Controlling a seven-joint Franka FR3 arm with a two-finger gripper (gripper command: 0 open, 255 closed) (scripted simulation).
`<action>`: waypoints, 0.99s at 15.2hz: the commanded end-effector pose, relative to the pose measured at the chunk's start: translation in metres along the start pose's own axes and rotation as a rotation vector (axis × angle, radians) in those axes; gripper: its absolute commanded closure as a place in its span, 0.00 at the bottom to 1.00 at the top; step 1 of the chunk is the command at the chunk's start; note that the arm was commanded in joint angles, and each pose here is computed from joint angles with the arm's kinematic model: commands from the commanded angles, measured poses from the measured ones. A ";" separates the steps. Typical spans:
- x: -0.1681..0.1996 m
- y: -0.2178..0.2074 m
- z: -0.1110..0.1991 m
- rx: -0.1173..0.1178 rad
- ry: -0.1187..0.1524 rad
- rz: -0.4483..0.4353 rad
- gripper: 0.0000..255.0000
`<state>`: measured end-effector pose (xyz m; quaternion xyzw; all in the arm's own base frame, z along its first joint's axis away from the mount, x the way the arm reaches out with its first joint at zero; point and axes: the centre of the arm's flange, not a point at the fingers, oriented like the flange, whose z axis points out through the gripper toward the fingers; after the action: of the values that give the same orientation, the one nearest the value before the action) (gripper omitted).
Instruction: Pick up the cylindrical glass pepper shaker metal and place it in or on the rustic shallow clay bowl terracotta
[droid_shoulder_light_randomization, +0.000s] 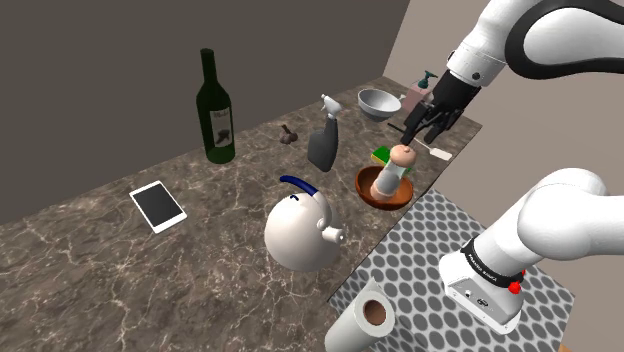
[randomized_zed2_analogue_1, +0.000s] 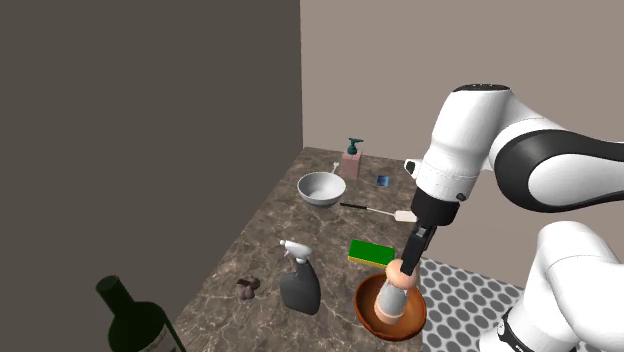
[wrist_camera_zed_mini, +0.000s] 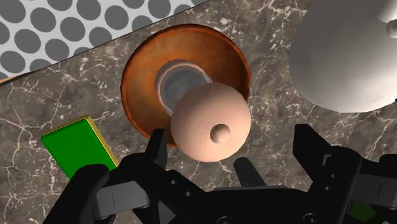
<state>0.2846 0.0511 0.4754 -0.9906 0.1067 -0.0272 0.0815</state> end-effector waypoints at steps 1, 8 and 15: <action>0.000 0.000 0.000 0.000 0.000 0.000 0.00; 0.000 0.000 -0.050 0.000 0.000 0.000 0.00; 0.000 0.000 -0.050 0.000 0.000 0.000 0.00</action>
<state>0.2810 0.0433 0.5246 -0.9906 0.1067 -0.0273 0.0816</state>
